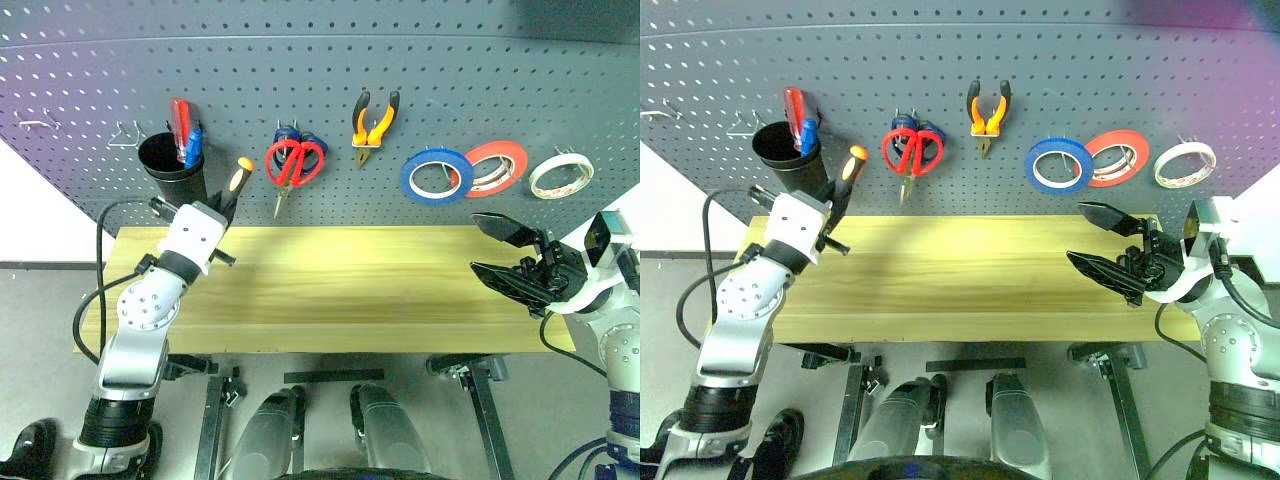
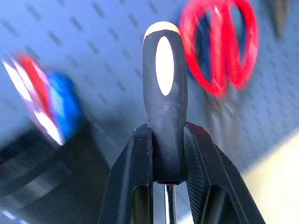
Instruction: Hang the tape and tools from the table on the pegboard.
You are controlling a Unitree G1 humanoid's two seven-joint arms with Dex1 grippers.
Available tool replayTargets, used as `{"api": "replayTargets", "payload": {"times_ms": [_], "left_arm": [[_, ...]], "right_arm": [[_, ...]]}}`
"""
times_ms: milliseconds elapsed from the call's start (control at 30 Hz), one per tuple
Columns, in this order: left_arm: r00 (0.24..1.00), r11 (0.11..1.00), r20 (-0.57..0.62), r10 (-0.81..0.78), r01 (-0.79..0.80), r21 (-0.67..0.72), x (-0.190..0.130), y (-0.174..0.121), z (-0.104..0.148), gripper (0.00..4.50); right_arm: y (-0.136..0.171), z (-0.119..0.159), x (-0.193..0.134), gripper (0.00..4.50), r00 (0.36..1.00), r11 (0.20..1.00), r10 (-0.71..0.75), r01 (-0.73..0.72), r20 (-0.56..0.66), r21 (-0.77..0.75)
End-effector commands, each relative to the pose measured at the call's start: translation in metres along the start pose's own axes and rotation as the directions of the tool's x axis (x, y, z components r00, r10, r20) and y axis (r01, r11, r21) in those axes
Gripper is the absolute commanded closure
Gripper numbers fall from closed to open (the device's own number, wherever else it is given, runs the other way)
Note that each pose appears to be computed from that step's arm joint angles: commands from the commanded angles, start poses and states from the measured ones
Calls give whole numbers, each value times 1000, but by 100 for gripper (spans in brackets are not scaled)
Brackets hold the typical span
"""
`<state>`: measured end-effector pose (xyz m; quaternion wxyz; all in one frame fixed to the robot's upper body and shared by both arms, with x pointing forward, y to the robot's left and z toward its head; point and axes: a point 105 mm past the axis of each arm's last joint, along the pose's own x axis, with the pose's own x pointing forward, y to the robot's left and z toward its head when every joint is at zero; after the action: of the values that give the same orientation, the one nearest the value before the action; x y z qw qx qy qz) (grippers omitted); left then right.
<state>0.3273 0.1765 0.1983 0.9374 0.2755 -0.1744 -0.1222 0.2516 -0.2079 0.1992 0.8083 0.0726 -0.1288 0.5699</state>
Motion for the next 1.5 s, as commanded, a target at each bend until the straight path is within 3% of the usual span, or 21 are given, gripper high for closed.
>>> {"api": "replayTargets", "payload": {"times_ms": [33,433,867,1000,1300,1500], "left_arm": [[996,997,65,61,-63,41,3,20,19,396],[983,986,131,126,-139,96,20,58,42,396],[959,980,242,147,-175,95,61,94,65,396],[954,979,259,151,-181,94,72,97,63,396],[962,982,200,188,-185,-30,85,89,24,396],[963,982,194,185,-173,-76,90,79,11,396]], "right_arm": [[2,8,3,0,999,999,38,-37,36,-29],[4,9,14,0,992,997,71,-69,105,-30],[-3,6,11,0,998,999,33,-31,57,-38],[-3,8,10,0,998,999,28,-26,51,-38],[0,12,5,0,1000,999,2,-2,10,-34],[1,14,4,0,1000,1000,-2,2,-8,-27]]}}
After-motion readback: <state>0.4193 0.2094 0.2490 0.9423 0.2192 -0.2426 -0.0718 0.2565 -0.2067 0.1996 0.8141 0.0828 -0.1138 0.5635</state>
